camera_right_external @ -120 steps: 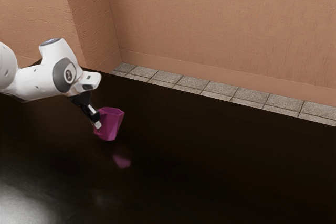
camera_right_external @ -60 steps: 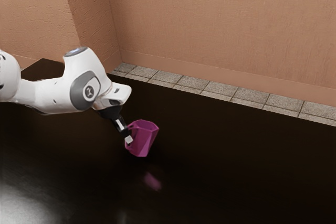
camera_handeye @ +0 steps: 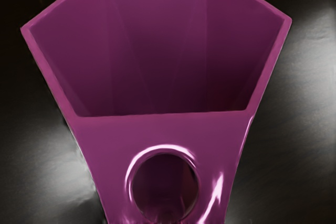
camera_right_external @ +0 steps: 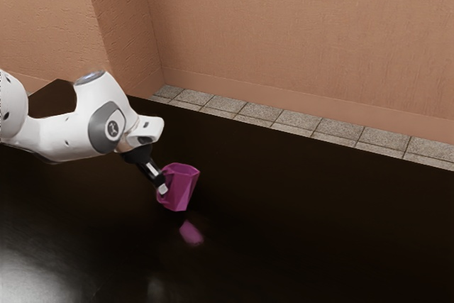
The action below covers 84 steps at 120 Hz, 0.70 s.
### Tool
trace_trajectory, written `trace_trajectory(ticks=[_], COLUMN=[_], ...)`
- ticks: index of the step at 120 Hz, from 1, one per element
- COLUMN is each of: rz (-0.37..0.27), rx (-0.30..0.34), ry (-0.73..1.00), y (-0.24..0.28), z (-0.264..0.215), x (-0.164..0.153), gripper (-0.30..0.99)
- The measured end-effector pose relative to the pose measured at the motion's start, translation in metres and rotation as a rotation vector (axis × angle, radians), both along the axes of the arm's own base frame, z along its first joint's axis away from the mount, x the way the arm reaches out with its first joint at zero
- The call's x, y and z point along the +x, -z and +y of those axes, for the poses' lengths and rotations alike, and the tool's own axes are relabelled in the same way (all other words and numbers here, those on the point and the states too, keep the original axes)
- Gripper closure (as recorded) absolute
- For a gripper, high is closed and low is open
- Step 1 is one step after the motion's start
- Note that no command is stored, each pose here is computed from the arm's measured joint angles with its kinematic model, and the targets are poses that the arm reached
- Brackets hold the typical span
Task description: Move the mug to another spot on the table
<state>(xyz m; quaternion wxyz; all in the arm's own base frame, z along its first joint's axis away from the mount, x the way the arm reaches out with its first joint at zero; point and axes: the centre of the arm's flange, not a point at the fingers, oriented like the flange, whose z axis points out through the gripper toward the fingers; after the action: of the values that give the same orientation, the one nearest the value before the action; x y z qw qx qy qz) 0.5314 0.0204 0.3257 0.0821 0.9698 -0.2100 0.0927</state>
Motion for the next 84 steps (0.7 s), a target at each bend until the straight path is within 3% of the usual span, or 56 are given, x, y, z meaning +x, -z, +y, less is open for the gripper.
trace_trajectory(ticks=[60, 84], rz=[0.012, 0.021], rx=[0.000, -0.003], ry=[-0.093, -0.095], y=[0.019, 0.024], z=[0.027, 0.027], x=[-0.003, -0.006], gripper=[0.66, 0.29])
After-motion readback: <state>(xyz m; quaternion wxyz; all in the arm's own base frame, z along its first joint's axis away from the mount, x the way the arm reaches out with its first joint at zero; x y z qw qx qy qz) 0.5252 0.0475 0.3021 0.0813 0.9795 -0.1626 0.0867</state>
